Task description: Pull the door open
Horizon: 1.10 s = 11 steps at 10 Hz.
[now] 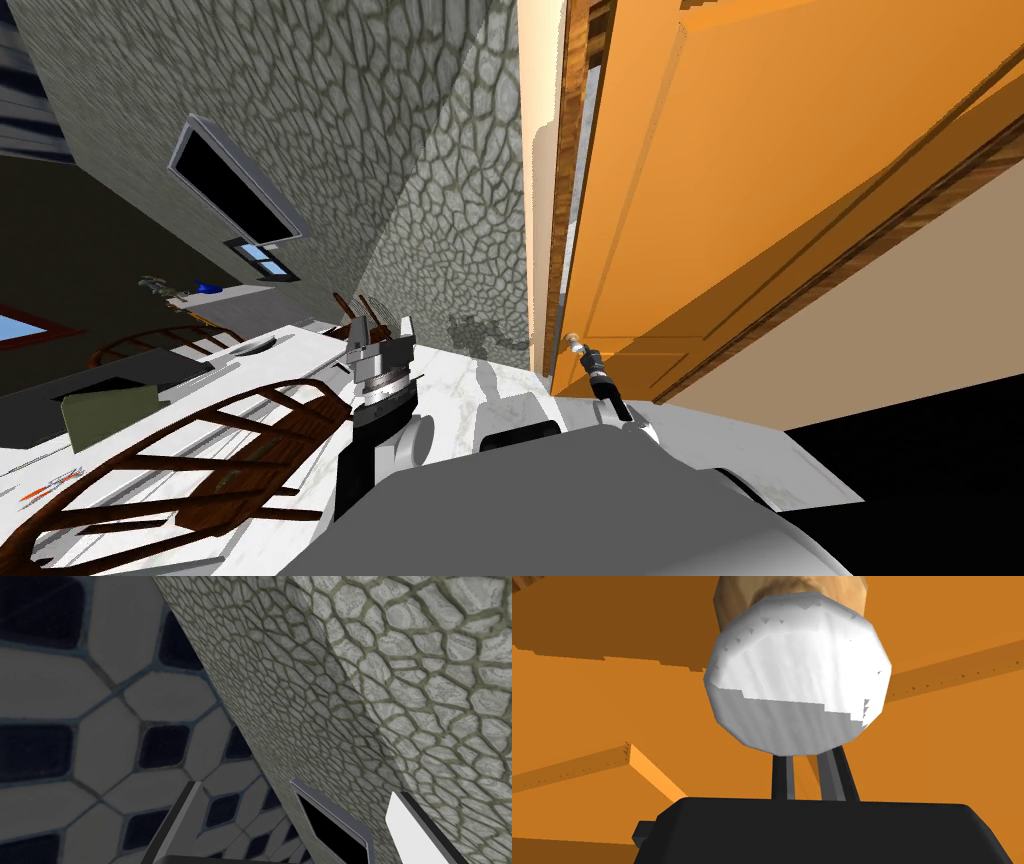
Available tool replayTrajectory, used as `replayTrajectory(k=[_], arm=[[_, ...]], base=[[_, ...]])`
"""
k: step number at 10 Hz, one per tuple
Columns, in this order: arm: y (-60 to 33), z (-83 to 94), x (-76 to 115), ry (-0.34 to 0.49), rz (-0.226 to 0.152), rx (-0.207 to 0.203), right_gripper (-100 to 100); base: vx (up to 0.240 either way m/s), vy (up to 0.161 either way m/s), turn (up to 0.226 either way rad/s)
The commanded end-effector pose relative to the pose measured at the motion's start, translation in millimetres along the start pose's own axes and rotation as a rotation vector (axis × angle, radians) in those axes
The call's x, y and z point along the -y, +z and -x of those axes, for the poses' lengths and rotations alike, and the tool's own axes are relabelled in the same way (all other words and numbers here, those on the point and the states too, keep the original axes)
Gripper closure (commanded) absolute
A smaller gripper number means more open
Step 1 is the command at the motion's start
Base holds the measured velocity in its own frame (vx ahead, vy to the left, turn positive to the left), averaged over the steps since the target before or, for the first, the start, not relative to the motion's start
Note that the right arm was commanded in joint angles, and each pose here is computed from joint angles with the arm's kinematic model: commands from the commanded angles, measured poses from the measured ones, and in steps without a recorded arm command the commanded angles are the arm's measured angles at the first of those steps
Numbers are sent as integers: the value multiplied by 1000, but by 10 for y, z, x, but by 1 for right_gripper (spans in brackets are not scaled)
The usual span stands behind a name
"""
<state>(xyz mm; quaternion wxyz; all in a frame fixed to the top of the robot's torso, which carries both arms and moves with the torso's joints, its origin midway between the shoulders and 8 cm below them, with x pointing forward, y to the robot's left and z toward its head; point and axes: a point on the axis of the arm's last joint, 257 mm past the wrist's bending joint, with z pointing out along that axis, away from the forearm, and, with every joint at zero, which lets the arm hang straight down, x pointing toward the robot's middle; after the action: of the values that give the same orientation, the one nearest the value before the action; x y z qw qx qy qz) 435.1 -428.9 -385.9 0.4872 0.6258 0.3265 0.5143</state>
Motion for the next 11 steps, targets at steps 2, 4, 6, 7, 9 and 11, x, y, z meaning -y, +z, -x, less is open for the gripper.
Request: replayTrajectory(k=[2,4,6,7,9,11], arm=[[22,-120,-9,103,14,-9,-100],[23,-131,-14,149,18,-7,-100],[24,-142,-18,198,23,-4,-100],[25,-154,-22,251,27,-2,-100],[25,-167,-23,306,32,1,-100],[24,-180,-24,361,36,4,-100]], base=[[-62,-19,7],[-65,-7,37],[-38,-3,7],[-43,-8,59],[-60,-17,54],[-45,-6,30]])
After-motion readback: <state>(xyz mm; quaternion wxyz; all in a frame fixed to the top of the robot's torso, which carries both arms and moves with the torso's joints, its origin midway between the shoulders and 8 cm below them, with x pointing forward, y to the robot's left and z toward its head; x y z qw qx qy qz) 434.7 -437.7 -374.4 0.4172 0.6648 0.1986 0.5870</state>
